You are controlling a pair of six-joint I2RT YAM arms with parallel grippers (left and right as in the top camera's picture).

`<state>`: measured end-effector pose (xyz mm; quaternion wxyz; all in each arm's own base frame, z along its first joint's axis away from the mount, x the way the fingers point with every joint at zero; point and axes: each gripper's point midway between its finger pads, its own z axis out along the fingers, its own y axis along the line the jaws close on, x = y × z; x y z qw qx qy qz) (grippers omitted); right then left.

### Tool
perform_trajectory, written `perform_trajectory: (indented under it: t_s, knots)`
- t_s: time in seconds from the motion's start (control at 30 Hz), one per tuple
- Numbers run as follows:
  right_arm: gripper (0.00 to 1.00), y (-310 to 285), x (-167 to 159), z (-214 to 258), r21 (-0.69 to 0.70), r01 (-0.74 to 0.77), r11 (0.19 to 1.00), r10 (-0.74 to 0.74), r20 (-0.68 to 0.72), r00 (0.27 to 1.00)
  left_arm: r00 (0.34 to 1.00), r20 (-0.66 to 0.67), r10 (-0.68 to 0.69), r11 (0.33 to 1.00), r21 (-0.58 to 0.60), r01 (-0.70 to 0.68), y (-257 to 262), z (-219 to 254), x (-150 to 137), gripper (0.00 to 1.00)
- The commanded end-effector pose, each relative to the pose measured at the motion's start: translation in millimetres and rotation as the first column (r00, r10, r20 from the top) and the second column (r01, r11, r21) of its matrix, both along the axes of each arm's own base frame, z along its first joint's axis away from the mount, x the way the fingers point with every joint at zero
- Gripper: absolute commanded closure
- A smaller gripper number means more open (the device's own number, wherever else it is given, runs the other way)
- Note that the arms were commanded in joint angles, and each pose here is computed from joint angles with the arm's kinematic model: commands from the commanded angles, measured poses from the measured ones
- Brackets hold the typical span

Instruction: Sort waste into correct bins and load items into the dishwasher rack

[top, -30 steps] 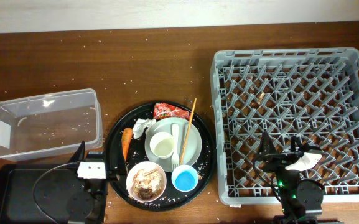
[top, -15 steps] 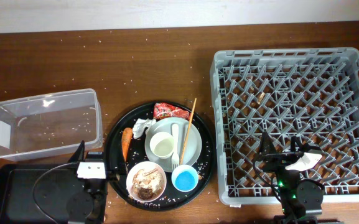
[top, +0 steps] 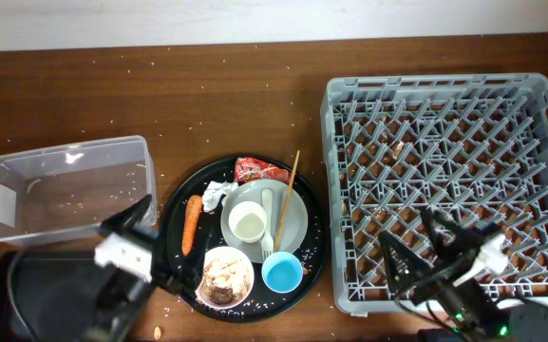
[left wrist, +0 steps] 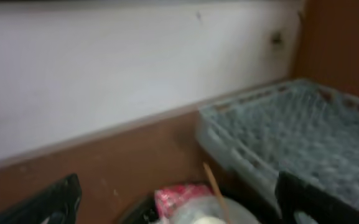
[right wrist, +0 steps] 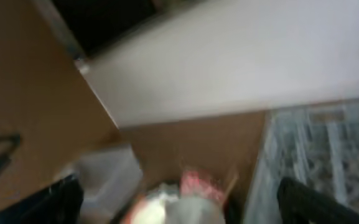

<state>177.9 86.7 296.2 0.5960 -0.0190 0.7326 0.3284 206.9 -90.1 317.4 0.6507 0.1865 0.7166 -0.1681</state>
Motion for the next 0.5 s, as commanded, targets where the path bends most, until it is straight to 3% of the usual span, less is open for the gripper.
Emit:
perform_trajectory:
  t_s: [0.0,0.03,0.1,0.23,0.3,0.47]
  knots:
    - [0.01,-10,0,18,-0.056,0.049,0.997,-0.059,-0.184,0.981,0.97,-0.167,-0.177,0.984,-0.031,0.174,-28,33,3,0.01]
    - [0.01,-20,0,19,-0.115,0.093,0.989,-0.121,-0.272,0.955,0.945,-0.277,-0.175,0.985,-0.036,0.171,-29,29,8,0.01]
    - [0.01,-23,2,31,-0.199,0.065,0.978,-0.128,-0.318,0.94,0.876,-0.446,-0.183,0.983,-0.054,0.177,-33,21,18,0.01]
    - [0.01,-22,8,5,-0.205,0.026,0.978,-0.124,-0.483,0.867,0.768,-0.607,-0.204,0.979,-0.107,0.176,-39,-9,30,0.01]
    - [0.01,-23,6,-6,-0.207,0.014,0.978,-0.125,-0.535,0.836,0.688,-0.715,-0.123,0.991,-0.051,0.125,-32,-41,35,0.01]
    - [0.01,-21,13,-18,-0.198,-0.006,0.98,-0.116,-0.6,0.792,0.402,-0.903,0.153,0.981,0.188,0.05,-29,-134,52,0.01]
